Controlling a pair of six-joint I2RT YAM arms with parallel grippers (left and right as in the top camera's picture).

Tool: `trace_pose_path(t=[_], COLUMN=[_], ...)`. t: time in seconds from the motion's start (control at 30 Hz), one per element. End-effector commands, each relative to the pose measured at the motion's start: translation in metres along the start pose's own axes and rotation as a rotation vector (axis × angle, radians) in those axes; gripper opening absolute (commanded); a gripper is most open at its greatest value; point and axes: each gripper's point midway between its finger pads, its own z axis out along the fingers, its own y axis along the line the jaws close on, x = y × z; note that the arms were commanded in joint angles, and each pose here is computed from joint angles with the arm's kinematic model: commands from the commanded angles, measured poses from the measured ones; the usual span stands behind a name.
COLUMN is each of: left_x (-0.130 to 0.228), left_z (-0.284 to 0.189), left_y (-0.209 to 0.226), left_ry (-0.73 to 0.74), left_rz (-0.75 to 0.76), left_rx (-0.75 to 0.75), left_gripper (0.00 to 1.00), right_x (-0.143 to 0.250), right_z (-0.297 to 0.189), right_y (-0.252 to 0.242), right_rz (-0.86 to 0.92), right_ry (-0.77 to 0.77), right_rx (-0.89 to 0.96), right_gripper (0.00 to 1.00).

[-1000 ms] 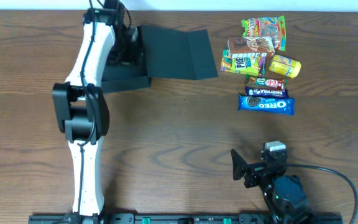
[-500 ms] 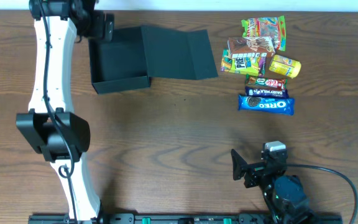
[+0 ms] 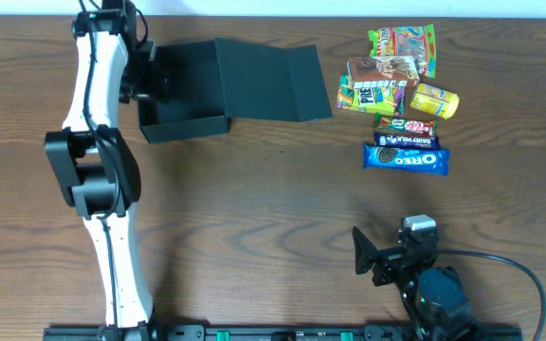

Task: Pack container
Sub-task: 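Drag the black box with the left gripper toward table center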

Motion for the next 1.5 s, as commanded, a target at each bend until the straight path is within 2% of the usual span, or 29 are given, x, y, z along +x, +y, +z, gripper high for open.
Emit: trace_pose_path(t=[0.0, 0.2, 0.3, 0.43, 0.63, 0.87, 1.03, 1.47], left_x=[0.004, 0.012, 0.014, 0.017, 0.025, 0.050, 0.084, 0.103], left_z=[0.004, 0.007, 0.007, 0.006, 0.006, 0.001, -0.009, -0.018], left_y=[0.020, 0.035, 0.035, 0.033, 0.026, 0.002, -0.023, -0.143], left_ry=[0.019, 0.047, 0.051, 0.064, 0.099, 0.232, 0.384, 0.505], left_rz=[-0.116, -0.235, -0.251, -0.265, -0.354, -0.678, -0.848, -1.043], left_rx=[-0.060, -0.081, -0.079, -0.075, -0.047, 0.017, -0.050, -0.033], left_gripper=[0.74, 0.36, 0.20, 0.06, 0.06, 0.06, 0.06, 0.06], right_x=[0.000, 0.000, 0.000, 0.000, 0.000, 0.000, 0.000, 0.000], right_z=[0.000, 0.000, 0.000, 0.000, 0.000, 0.000, 0.000, 0.000], right_y=[-0.002, -0.003, -0.002, -0.002, -0.002, -0.002, -0.003, -0.003], right_rz=[-0.016, -0.016, -0.016, -0.016, -0.016, -0.016, -0.016, -0.016], right_ry=[-0.006, -0.006, -0.006, -0.006, -0.006, -0.006, -0.006, -0.006], right_rx=[0.011, 0.012, 0.011, 0.011, 0.011, 0.011, 0.012, 0.012], right_gripper=[0.99, 0.99, 0.99, 0.99, 0.99, 0.99, 0.99, 0.99])
